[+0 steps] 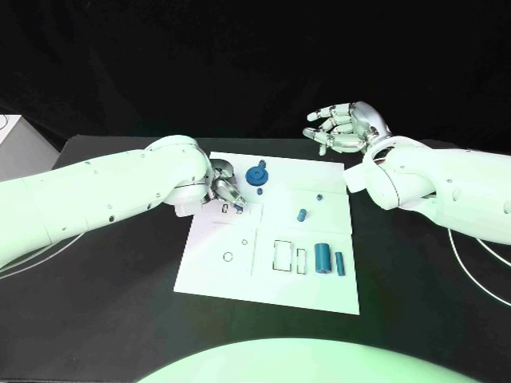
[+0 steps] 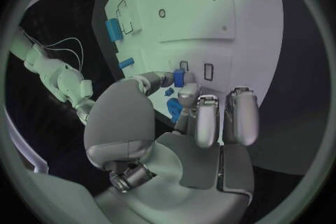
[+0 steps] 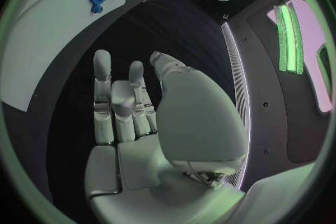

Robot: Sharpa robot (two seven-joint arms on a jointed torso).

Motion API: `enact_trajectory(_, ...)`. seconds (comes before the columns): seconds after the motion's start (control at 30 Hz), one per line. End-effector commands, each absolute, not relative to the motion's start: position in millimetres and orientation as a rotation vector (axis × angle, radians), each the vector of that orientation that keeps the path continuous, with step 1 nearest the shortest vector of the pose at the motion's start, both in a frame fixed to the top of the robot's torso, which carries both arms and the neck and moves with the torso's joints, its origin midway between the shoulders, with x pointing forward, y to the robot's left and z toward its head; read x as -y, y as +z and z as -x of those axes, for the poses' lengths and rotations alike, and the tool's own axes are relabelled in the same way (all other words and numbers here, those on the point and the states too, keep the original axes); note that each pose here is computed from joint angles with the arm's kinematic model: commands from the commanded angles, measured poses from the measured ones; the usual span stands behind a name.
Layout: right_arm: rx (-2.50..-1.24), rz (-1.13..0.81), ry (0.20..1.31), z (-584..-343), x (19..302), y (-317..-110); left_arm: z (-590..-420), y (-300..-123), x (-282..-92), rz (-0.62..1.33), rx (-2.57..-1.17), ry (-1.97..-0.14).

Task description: Assemble the parts on the task board

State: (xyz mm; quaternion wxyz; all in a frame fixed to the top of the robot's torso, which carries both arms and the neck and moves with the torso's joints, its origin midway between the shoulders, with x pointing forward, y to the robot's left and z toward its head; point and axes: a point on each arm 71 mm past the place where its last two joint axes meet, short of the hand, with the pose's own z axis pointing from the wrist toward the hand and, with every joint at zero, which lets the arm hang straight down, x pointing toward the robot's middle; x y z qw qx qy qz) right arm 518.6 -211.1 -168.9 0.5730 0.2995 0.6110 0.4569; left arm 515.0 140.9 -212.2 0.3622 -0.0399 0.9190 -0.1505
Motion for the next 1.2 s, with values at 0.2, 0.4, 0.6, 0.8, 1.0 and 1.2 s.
enact_trajectory(0.2, -1.440, -0.685, 1.081, -518.3, 210.3, -168.9, -512.6, -214.3, -138.3, 0.061, -2.385, -0.386)
enact_trajectory(0.4, -1.440, -0.685, 1.080, -518.4, 210.6, -169.0, -512.3, -214.9, -139.4, 0.055, -2.391, -0.380)
enact_trajectory(0.6, -1.440, -0.685, 1.079, -518.6, 210.6, -169.2, -511.8, -215.2, -140.1, 0.050, -2.396, -0.378)
enact_trajectory(0.8, -1.441, -0.685, 1.080, -518.7, 210.2, -169.5, -510.9, -215.6, -139.5, 0.040, -2.405, -0.376)
enact_trajectory(1.0, -1.441, -0.686, 1.079, -518.8, 210.4, -169.6, -510.8, -215.8, -140.5, 0.038, -2.408, -0.374)
enact_trajectory(1.2, -1.441, -0.686, 1.079, -518.9, 210.2, -169.8, -510.8, -215.8, -141.0, 0.038, -2.408, -0.373)
